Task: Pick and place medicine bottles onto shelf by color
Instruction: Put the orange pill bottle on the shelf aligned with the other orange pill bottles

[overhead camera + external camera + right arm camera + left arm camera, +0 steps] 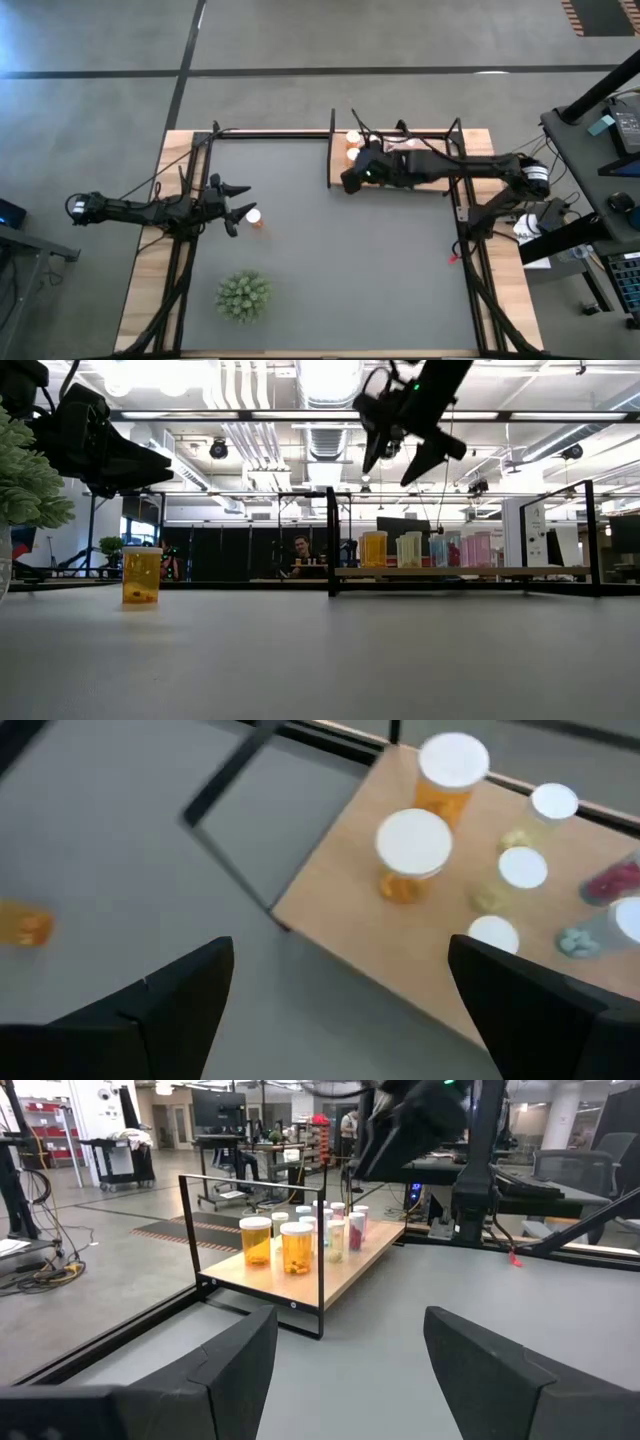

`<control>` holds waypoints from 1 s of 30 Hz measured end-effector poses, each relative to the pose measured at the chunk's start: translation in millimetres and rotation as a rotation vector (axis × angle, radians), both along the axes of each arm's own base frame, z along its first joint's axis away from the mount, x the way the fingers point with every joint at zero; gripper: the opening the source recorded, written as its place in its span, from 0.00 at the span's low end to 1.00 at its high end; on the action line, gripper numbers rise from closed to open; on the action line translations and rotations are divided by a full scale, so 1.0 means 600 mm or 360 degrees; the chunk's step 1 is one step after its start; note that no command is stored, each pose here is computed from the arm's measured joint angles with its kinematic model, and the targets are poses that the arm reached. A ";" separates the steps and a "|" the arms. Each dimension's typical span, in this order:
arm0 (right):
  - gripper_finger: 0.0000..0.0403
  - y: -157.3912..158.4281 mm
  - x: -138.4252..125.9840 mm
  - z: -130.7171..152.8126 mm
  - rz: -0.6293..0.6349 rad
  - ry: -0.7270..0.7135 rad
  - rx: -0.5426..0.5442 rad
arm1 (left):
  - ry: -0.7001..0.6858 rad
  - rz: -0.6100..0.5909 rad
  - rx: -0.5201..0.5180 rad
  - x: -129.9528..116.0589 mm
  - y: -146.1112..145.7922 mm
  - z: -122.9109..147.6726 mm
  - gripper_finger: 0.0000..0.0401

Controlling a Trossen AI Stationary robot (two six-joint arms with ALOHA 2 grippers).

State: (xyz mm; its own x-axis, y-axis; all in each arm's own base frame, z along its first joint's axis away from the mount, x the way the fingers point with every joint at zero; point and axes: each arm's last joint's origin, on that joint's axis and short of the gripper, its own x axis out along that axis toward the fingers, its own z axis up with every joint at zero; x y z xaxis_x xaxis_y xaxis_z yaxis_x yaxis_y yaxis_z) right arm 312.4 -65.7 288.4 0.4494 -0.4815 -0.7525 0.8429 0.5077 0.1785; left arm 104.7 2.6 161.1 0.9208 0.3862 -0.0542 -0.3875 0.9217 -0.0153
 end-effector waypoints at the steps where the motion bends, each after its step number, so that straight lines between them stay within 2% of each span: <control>1: 0.89 0.013 -0.003 0.002 0.0017 -0.0019 -0.0016 | 0.0001 0.0001 0.0000 0.000 0.000 0.000 0.59; 7: 0.89 0.088 -0.034 -0.006 0.0106 -0.0243 -0.0192 | 0.0001 0.0000 0.0000 0.000 0.000 0.000 0.59; 16: 0.89 0.156 -0.113 -0.048 0.0138 -0.0701 -0.0358 | 0.0001 0.0001 0.0000 0.000 0.000 0.000 0.59; 24: 0.89 0.177 -0.165 -0.080 0.0239 -0.0767 -0.0370 | 0.0000 0.0000 0.0000 0.000 0.000 0.000 0.59; 30: 0.89 0.179 -0.202 -0.103 0.0389 -0.0860 -0.0455 | 0.0001 0.0000 0.0000 0.000 0.000 0.000 0.59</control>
